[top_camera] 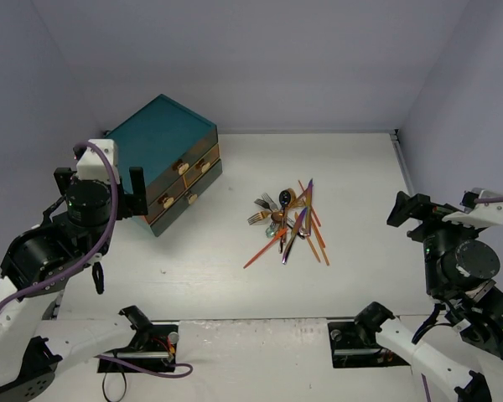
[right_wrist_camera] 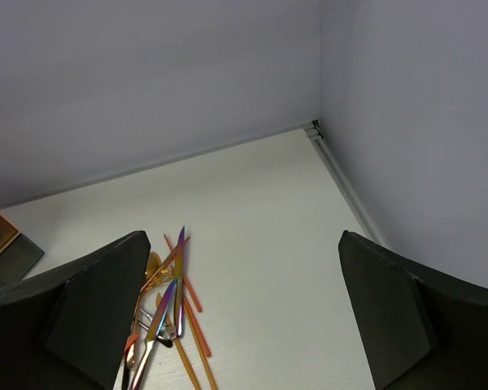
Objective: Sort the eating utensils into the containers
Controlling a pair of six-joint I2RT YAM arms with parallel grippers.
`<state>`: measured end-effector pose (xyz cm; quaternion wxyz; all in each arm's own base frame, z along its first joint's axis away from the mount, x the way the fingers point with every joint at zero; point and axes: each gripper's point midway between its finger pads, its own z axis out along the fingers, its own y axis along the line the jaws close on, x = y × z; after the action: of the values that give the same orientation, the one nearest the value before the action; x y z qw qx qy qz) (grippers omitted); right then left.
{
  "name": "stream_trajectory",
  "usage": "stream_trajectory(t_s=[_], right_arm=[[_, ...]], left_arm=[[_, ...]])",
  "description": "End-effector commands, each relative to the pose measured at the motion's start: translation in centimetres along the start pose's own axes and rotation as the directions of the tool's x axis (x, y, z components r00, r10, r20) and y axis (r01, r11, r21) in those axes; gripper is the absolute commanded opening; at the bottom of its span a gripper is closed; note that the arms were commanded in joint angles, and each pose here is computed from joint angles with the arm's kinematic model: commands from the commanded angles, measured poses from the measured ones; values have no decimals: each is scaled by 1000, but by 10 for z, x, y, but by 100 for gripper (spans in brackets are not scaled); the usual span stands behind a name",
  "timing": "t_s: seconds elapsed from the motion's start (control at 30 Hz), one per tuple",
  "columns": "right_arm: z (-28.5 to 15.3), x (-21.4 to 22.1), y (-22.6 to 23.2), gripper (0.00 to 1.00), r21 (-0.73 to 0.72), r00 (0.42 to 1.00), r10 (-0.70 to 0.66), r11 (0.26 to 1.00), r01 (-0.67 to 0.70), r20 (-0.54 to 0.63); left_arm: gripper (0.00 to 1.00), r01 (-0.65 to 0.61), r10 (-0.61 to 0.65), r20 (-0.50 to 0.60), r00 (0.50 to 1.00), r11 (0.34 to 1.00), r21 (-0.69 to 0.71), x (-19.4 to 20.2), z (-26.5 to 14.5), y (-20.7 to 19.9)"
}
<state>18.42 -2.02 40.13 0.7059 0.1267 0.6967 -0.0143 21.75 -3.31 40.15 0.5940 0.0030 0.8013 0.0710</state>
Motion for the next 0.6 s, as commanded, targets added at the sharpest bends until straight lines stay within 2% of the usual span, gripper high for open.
stream_trajectory(t_s=[0.0,0.2,0.3,0.37,0.57], right_arm=[[6,-2,21,100,-62,999,46,997,-46,3],[2,15,31,100,-138,998,55,989,-58,-27],[4,27,34,100,-149,999,26,988,-33,-45],[5,31,37,100,-162,998,10,987,-19,-55],[7,41,41,100,-171,997,-12,985,-1,-75]], left_arm=[[91,-15,15,9,1000,999,29,-11,8,-14],[91,-108,115,-51,992,987,117,-10,29,-52],[91,-217,231,-104,967,968,125,-6,56,-77],[90,-245,260,-114,959,960,133,-10,66,-90],[66,-423,422,-207,883,905,39,2,123,-125]])
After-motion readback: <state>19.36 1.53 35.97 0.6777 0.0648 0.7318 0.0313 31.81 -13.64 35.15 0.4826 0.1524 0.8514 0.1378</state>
